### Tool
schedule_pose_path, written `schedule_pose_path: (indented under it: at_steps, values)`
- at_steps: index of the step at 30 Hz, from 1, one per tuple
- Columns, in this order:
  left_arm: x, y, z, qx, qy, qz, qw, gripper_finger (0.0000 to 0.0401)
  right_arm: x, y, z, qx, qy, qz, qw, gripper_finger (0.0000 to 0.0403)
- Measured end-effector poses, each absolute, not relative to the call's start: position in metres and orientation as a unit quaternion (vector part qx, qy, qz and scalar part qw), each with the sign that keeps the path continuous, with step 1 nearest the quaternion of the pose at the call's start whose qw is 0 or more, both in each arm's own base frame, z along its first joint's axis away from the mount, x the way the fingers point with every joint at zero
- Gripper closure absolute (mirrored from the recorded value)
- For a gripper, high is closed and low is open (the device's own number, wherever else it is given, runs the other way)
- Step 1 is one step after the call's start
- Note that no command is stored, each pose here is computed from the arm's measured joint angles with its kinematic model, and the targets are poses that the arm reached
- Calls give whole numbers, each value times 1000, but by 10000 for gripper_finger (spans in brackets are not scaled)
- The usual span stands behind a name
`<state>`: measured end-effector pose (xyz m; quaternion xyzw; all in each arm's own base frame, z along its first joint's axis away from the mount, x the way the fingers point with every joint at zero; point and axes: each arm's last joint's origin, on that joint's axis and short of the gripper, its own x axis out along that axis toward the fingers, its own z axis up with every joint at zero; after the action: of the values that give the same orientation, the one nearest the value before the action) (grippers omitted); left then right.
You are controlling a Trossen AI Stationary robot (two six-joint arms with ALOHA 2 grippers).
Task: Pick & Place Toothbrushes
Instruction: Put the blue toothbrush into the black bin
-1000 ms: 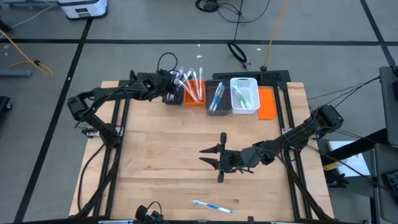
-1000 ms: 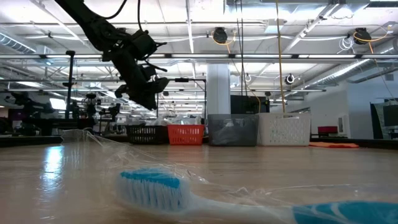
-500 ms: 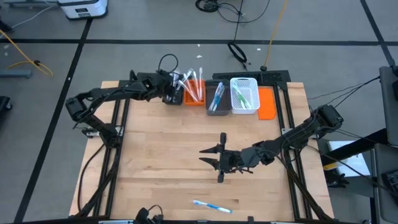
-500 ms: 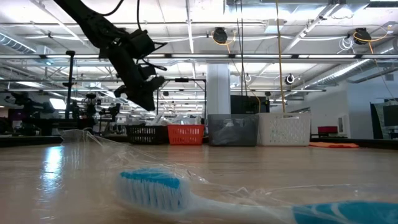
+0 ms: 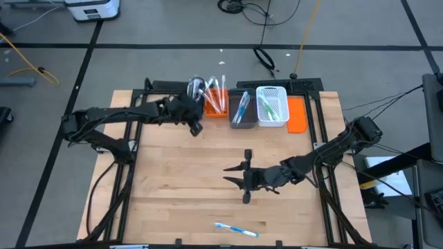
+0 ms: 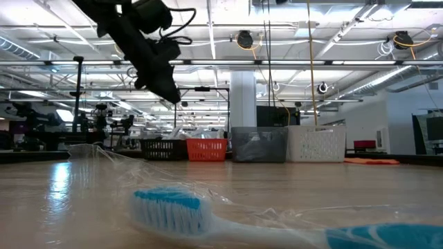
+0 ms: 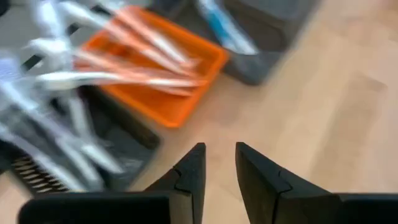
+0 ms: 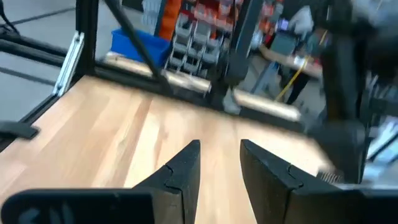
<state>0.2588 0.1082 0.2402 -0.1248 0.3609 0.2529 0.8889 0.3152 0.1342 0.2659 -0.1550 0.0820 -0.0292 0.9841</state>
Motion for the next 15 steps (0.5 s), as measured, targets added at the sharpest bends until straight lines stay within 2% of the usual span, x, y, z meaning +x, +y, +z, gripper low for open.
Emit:
schedule_pose_path:
  at_steps: [3, 9, 15]
  values:
    - [264, 87, 241, -102, 371, 215, 898, 313, 313, 135, 256, -118, 126, -23, 985, 298]
    - [273, 55, 243, -73, 372, 160, 911, 313, 305, 151, 233, -23, 223, 69, 972, 298]
    - [276, 35, 243, -41, 371, 160, 914, 313, 299, 187, 196, -13, 275, 99, 956, 298]
